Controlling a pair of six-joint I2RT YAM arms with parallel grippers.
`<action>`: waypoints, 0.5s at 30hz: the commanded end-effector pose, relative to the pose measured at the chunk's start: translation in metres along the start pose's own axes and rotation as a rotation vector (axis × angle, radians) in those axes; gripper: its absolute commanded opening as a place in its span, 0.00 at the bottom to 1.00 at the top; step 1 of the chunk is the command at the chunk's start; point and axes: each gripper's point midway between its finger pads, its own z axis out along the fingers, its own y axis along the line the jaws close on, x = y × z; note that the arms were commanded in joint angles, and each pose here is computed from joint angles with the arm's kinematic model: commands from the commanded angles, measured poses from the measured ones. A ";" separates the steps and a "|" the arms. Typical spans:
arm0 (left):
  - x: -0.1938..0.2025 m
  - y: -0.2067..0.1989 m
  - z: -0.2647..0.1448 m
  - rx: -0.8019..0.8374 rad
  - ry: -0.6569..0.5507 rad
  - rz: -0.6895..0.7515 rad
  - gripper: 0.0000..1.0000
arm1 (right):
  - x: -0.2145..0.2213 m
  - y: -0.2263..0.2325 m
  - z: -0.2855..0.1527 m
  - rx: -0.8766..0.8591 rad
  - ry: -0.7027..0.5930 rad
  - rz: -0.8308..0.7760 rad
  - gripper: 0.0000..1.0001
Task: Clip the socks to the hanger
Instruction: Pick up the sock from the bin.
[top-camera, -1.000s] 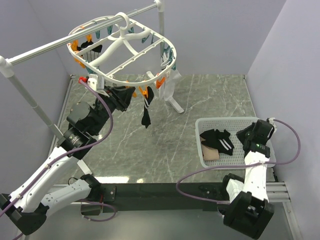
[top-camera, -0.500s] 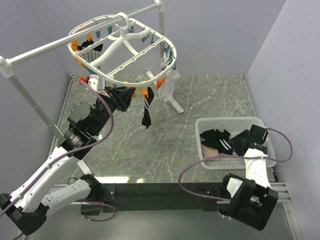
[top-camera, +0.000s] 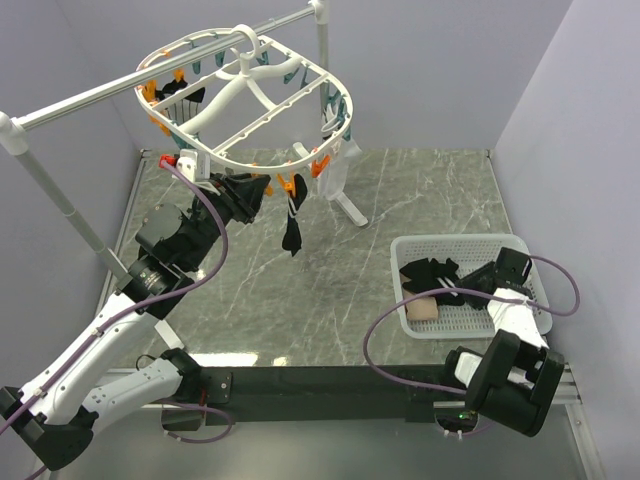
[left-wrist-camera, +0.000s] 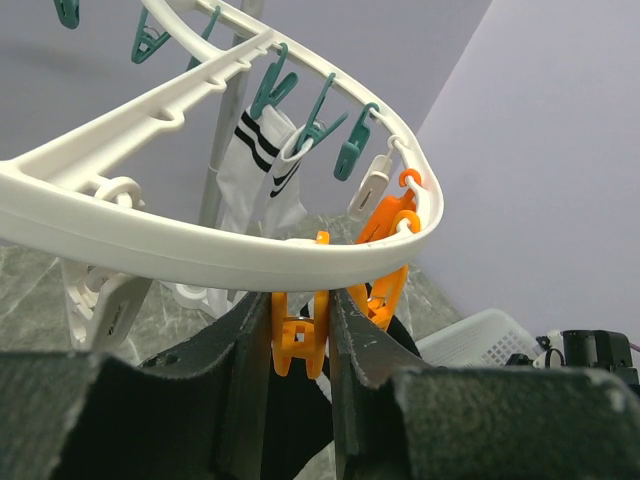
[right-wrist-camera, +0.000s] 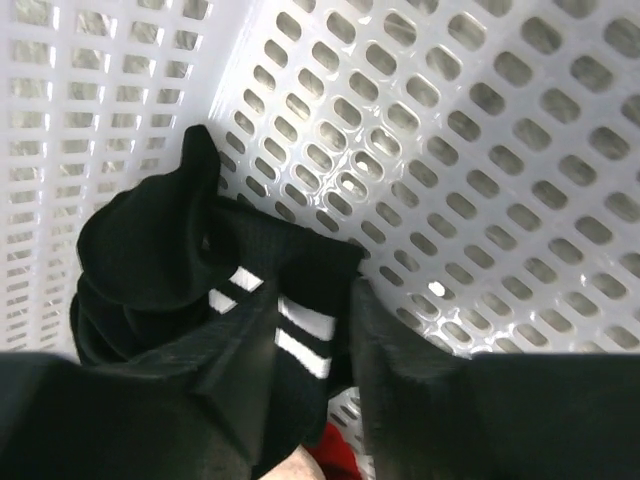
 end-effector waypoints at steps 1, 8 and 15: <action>-0.021 -0.002 -0.003 0.008 -0.075 0.007 0.24 | -0.009 0.014 0.004 -0.056 -0.022 -0.005 0.39; -0.022 -0.002 -0.003 0.006 -0.076 0.006 0.24 | -0.015 0.023 -0.006 -0.078 -0.047 -0.038 0.00; -0.021 -0.004 -0.002 0.015 -0.071 0.002 0.24 | -0.052 0.048 -0.055 -0.162 -0.248 -0.124 0.00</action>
